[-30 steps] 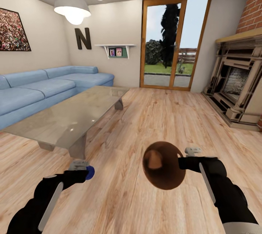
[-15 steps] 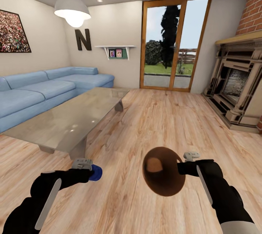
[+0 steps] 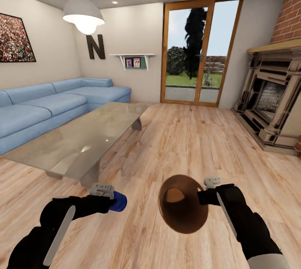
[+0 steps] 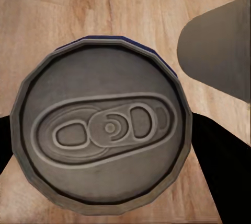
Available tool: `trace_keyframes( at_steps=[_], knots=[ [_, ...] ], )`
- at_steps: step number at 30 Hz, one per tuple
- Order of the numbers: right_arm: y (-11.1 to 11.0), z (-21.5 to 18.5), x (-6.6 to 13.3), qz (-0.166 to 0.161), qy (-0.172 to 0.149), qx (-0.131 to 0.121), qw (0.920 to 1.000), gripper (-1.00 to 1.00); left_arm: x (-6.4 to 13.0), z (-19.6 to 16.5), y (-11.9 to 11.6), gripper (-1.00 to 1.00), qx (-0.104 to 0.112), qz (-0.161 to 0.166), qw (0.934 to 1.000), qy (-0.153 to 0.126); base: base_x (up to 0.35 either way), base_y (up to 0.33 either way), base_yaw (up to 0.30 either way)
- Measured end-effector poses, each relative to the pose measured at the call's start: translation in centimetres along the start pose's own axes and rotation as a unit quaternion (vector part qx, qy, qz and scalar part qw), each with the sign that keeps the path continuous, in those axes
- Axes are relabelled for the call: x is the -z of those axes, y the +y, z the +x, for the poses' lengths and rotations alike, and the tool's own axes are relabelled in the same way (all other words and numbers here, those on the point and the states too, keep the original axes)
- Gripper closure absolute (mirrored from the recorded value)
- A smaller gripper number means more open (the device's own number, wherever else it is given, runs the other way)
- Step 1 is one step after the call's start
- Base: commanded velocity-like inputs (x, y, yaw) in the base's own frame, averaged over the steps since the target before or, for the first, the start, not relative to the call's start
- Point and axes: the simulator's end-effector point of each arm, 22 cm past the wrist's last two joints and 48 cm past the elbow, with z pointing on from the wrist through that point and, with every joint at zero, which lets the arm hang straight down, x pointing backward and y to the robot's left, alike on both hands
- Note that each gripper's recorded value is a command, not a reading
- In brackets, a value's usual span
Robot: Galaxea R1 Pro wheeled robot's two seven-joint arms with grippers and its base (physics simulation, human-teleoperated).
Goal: Put the three can of soda from the living room inside the tash can in the kitchen.
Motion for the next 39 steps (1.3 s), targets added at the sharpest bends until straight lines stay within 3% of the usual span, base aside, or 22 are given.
trace_keyframes(
  at_steps=[4,9,19,25,33,37,39],
  knots=[
    [1.1,-0.6,0.3,0.003,0.003,0.015,0.9999,1.0,0.1,-0.5,-1.4,1.0,-0.009,0.011,0.9999,0.004,0.0,0.0,0.0],
    [2.2,-0.5,0.4,-0.008,0.017,0.015,0.9997,1.0,0.6,-1.3,-2.7,1.0,-0.013,0.028,0.9995,0.007,0.0,0.0,0.0],
    [1.1,0.1,0.5,0.02,0.05,0.02,0.9984,1.0,1.9,-3.0,-4.9,1.0,-0.014,0.066,0.9977,0.008,0.0,0.0,0.0],
    [2.8,0.3,0.2,0.003,0.054,0.012,0.9985,1.0,2.3,-3.0,-6.9,1.0,-0.014,0.11,0.9938,0.008,0.0,0.0,0.0],
    [5.3,1.2,-0.4,-0.013,0.067,0.024,0.9974,1.0,2.9,-3.1,-9.2,1.0,-0.014,0.164,0.9864,0.008,0.0,0.0,0.0],
    [5.4,1.1,-0.5,0.005,0.067,0.035,0.9971,1.0,3.2,-3.2,-10.1,1.0,-0.014,0.185,0.9825,0.007,0.0,0.0,0.0],
    [6.5,0.9,-0.6,0.011,0.066,0.036,0.9971,1.0,3.5,-3.3,-10.6,1.0,-0.015,0.198,0.9802,0.006,0.0,0.0,0.0]
  ],
)
